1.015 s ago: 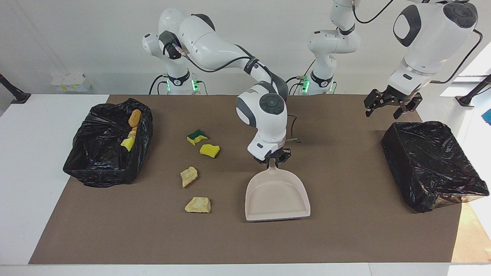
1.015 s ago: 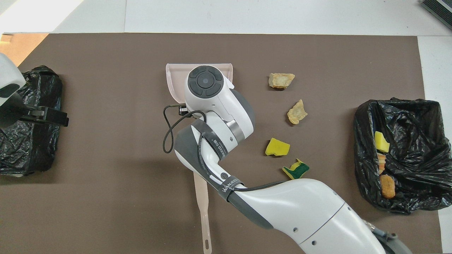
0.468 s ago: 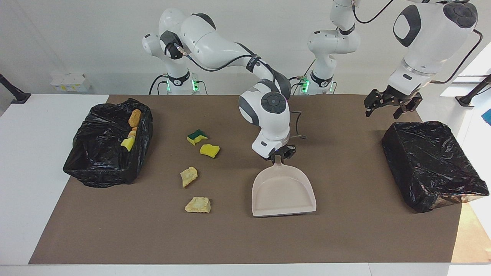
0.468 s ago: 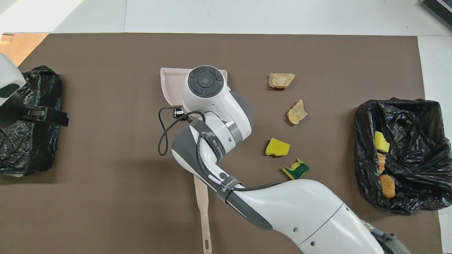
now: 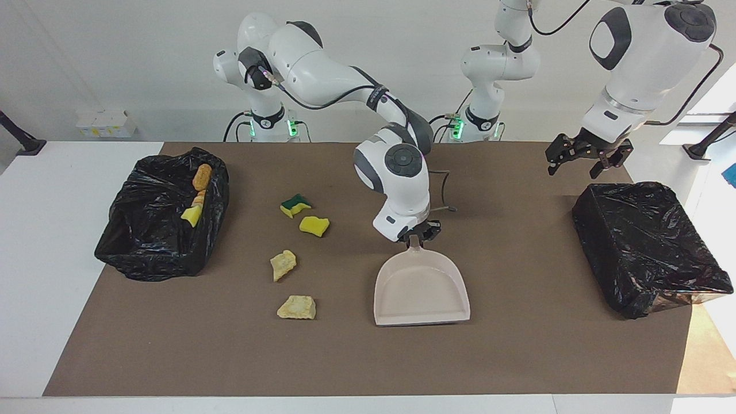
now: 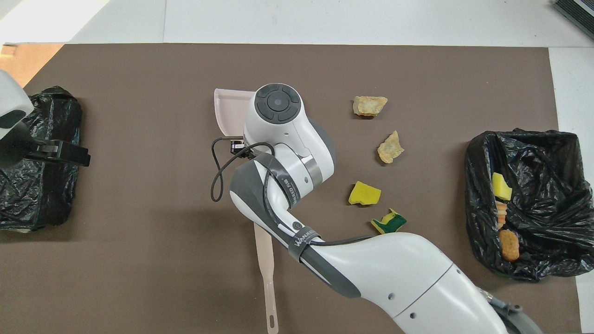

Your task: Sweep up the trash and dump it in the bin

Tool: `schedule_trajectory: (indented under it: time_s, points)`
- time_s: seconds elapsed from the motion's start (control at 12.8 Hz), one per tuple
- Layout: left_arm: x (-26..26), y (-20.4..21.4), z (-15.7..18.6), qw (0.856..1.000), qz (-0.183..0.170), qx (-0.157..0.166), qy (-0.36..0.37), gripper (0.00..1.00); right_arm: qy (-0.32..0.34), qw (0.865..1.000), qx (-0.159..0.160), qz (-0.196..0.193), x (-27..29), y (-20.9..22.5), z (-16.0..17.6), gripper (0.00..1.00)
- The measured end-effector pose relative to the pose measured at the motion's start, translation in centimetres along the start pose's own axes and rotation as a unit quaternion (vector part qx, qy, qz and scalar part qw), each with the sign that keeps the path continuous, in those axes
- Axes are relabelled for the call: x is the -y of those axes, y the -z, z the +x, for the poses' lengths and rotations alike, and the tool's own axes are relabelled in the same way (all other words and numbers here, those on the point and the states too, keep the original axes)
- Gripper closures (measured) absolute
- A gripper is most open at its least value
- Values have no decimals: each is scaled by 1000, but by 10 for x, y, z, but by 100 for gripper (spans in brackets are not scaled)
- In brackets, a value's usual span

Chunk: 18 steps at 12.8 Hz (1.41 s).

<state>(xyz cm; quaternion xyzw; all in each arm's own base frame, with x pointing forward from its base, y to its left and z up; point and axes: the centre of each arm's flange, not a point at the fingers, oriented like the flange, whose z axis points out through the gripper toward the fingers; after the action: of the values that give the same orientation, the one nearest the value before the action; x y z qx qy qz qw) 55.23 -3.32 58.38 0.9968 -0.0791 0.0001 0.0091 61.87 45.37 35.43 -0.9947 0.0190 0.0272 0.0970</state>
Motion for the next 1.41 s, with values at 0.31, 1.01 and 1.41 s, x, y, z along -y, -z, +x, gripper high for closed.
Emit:
schedule_trajectory:
  time_s: [0.31,1.01,1.41]
  points:
    - [0,0,0,1000,0,0,0,0,-12,1000,-10,10,-3,13,5,52]
    - [0,0,0,1000,0,0,0,0,17,999,9,-28,-29,164,-64,0]
    - [0,0,0,1000,0,0,0,0,57,997,11,-55,-33,100,-157,0]
